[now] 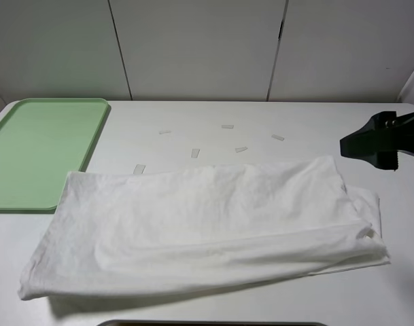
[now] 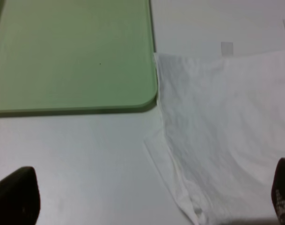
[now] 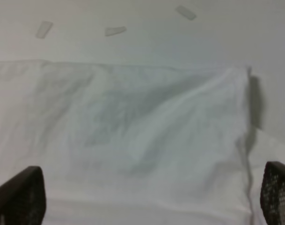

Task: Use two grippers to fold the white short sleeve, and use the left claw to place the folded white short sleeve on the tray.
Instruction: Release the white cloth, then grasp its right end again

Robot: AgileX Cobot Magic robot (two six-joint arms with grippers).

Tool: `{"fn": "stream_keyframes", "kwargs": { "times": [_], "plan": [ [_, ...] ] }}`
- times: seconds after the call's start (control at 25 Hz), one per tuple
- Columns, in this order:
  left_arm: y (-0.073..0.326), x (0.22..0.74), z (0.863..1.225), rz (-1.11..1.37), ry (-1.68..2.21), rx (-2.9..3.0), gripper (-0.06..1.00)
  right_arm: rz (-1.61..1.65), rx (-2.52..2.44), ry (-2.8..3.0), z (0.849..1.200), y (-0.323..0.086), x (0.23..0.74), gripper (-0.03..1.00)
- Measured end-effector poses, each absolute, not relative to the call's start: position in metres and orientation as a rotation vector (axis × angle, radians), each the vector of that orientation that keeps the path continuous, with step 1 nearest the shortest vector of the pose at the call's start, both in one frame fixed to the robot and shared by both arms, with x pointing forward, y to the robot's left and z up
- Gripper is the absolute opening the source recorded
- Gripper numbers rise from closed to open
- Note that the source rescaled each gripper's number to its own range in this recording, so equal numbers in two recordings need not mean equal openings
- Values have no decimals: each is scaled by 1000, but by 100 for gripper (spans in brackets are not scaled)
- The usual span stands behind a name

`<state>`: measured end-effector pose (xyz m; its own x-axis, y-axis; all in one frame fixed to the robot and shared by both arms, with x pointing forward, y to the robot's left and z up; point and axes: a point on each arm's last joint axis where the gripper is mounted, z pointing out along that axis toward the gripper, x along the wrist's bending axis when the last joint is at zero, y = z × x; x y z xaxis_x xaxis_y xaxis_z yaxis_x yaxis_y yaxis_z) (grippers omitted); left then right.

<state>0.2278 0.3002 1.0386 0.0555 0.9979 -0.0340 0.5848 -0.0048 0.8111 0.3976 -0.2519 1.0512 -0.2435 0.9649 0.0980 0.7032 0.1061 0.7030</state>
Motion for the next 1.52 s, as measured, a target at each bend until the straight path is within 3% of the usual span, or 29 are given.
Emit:
{"fn": "stream_keyframes", "kwargs": {
  "times": [0.32, 0.72, 1.08, 1.52],
  "plan": [
    [300, 228, 1039, 786, 1605, 1667, 100, 890, 1632, 2074, 1031, -243, 425, 100],
    [300, 228, 1039, 786, 1605, 1667, 100, 646, 1729, 2219, 1014, -243, 516, 100],
    [300, 228, 1039, 788, 1603, 1666, 100, 468, 1902, 2271, 972, -284, 561, 100],
    [300, 228, 1039, 790, 1601, 1663, 100, 309, 2027, 2333, 910, -329, 570, 100]
  ]
}}
